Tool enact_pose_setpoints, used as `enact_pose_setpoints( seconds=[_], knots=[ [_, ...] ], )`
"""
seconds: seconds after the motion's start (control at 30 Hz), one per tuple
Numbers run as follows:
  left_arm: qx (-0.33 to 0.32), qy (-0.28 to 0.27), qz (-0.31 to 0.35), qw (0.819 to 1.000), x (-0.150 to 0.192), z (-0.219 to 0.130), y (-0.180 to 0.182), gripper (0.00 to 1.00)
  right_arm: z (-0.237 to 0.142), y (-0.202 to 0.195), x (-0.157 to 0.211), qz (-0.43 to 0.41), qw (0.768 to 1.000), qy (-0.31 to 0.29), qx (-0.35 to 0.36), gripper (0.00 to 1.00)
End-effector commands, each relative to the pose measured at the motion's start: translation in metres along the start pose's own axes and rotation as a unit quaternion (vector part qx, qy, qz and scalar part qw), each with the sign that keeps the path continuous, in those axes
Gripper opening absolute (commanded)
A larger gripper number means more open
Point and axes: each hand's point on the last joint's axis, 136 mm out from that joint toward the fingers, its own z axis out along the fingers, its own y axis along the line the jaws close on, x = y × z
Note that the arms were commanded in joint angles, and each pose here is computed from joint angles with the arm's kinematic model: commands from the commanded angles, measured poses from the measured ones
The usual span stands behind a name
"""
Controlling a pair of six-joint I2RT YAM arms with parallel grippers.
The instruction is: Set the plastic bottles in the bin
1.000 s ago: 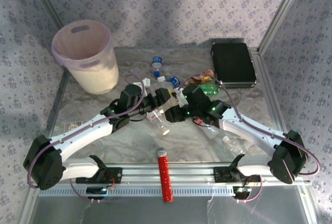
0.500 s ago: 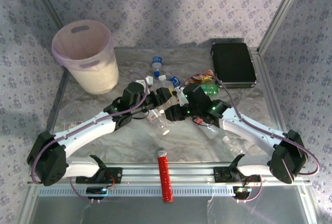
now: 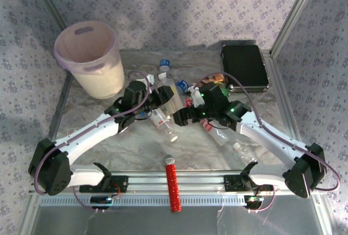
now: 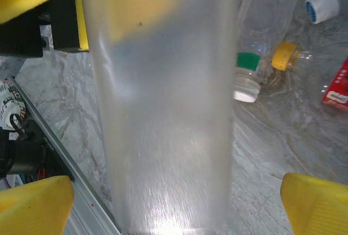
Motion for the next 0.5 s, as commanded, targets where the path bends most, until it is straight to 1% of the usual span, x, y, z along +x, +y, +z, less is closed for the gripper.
enact_pose_setpoints(
  seconds=[0.0,0.17,0.33,0.47],
  knots=[
    [0.009,-0.017,0.042,0.999,-0.025,-0.012,-0.023,0.54,-0.025,-0.004,-0.005,0.001,1.0,-0.01,0.011,0.99],
    [-0.011,-0.037,0.105,0.994,-0.06,-0.03,-0.046,0.54,-0.047,-0.026,0.003,0.031,0.998,-0.029,0.047,0.99],
    [-0.018,-0.058,0.152,0.987,-0.104,-0.054,-0.073,0.54,-0.06,-0.055,0.04,0.094,0.992,0.005,0.078,0.99],
    [-0.043,-0.101,0.194,0.975,-0.147,-0.085,-0.09,0.54,-0.071,-0.065,0.061,0.111,0.989,0.016,0.095,0.99]
  ],
)
